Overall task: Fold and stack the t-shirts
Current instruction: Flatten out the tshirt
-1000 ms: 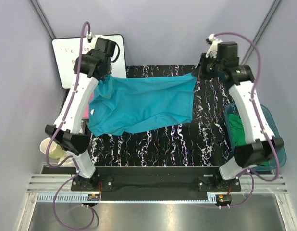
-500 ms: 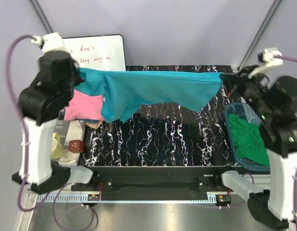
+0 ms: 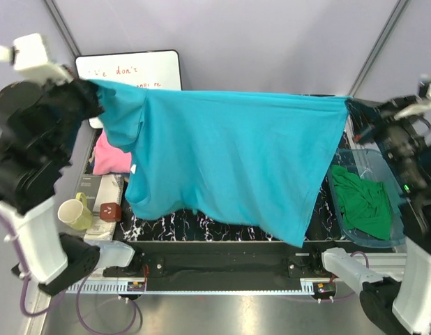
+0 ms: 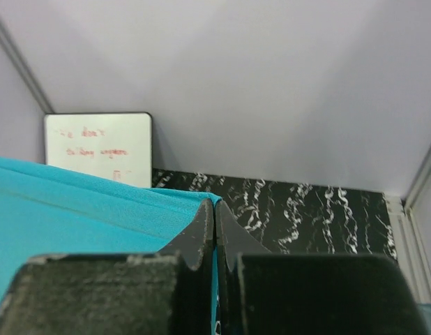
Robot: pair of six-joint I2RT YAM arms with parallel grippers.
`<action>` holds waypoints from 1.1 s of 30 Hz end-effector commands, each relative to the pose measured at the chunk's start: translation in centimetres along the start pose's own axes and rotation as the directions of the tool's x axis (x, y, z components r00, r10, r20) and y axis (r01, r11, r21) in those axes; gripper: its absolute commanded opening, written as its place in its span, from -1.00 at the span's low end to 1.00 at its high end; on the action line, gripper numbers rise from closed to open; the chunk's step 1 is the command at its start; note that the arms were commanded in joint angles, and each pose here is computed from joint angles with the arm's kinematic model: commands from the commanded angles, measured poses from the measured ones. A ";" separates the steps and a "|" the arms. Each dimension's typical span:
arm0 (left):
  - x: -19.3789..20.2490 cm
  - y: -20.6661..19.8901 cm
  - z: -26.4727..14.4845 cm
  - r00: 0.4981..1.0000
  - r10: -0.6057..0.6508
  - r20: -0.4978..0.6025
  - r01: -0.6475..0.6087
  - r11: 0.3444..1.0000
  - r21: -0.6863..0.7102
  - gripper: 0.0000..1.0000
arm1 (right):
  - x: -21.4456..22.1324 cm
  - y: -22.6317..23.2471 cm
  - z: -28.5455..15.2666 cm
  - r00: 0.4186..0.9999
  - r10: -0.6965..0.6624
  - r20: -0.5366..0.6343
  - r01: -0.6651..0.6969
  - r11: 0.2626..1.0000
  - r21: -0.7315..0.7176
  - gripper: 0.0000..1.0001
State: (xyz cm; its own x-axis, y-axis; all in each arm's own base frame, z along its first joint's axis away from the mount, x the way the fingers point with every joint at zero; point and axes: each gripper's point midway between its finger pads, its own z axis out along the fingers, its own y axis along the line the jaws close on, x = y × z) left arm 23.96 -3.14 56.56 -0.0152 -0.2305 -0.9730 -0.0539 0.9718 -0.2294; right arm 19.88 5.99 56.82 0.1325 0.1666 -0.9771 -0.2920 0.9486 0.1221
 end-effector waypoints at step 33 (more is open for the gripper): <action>34.7 -2.9 30.3 0.717 0.198 -0.668 -0.224 0.973 0.048 -1.00 | 42.2 -14.7 25.1 0.685 0.174 -0.708 0.080 0.947 0.310 -1.00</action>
State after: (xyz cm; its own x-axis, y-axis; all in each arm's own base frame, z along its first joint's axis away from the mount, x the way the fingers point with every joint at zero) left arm 53.13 -12.54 12.60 -0.8400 -0.0013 -0.5425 -0.0230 0.9992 0.0333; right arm 53.04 6.10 12.11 -0.7236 0.0659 -0.6870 0.0162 0.9968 0.0785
